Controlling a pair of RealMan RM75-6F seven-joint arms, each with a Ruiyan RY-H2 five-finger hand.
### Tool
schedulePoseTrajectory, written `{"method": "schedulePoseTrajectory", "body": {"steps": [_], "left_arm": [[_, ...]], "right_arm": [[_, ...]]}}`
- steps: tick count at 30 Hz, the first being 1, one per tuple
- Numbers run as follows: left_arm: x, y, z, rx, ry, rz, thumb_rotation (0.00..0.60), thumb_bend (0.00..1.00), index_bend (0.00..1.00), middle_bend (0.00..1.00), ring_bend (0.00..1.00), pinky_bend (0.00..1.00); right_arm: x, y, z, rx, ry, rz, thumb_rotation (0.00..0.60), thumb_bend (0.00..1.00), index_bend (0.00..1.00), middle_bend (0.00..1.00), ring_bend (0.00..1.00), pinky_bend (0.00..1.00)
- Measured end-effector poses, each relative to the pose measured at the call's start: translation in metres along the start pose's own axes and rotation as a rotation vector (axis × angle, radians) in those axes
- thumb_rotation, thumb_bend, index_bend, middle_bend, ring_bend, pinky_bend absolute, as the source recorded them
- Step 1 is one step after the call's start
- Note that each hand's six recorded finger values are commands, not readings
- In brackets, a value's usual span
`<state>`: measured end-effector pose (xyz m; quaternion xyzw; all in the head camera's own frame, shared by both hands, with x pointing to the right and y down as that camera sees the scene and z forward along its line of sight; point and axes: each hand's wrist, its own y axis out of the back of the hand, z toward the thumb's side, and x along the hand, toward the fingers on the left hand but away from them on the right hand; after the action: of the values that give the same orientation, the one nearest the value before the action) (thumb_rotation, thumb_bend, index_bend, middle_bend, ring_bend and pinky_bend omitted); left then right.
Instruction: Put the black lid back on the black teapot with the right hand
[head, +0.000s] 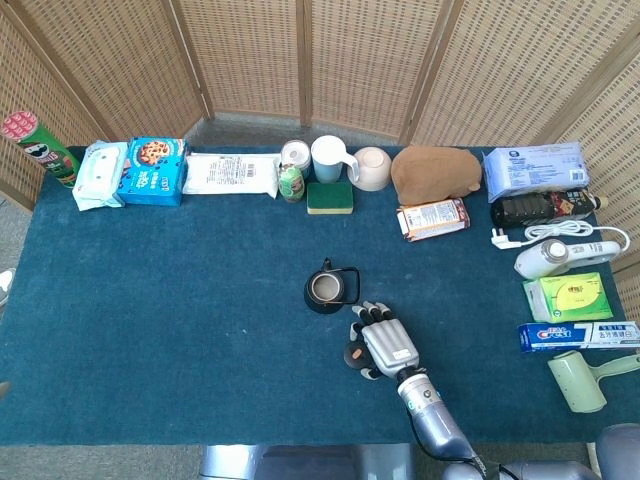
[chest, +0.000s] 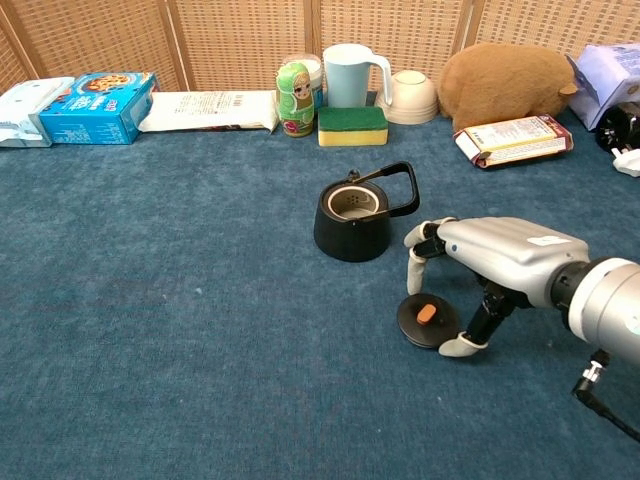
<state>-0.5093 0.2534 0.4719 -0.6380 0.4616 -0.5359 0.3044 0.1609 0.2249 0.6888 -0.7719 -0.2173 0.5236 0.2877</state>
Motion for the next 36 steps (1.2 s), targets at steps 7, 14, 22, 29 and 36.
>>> {"method": "schedulePoseTrajectory", "body": {"steps": [7, 14, 22, 29, 36], "left_arm": [[0.000, -0.001, 0.000, 0.000, -0.001, -0.006, 0.600, 0.13, 0.00, 0.00, 0.00, 0.06], [-0.001, -0.001, 0.000, -0.001, 0.000, -0.008, 0.600, 0.13, 0.00, 0.00, 0.00, 0.06], [-0.001, -0.001, 0.000, -0.001, 0.004, -0.012, 0.600, 0.13, 0.00, 0.00, 0.00, 0.06], [0.001, -0.004, 0.000, 0.004, 0.006, -0.023, 0.600, 0.13, 0.00, 0.00, 0.00, 0.06], [0.002, -0.004, 0.000, 0.006, 0.011, -0.028, 0.600, 0.13, 0.00, 0.00, 0.00, 0.06]], "right_arm": [[0.011, 0.019, 0.002, 0.000, 0.015, -0.043, 0.600, 0.23, 0.42, 0.13, 0.08, 0.00], [0.019, 0.039, -0.001, 0.019, 0.011, -0.078, 0.600, 0.23, 0.43, 0.13, 0.08, 0.00], [0.019, 0.072, -0.018, 0.067, -0.045, -0.138, 0.600, 0.23, 0.43, 0.13, 0.08, 0.00], [0.008, 0.113, -0.027, 0.065, -0.111, -0.174, 0.600, 0.23, 0.43, 0.13, 0.08, 0.00], [-0.002, 0.143, -0.006, 0.082, -0.111, -0.183, 0.600, 0.24, 0.43, 0.13, 0.08, 0.00]]}}
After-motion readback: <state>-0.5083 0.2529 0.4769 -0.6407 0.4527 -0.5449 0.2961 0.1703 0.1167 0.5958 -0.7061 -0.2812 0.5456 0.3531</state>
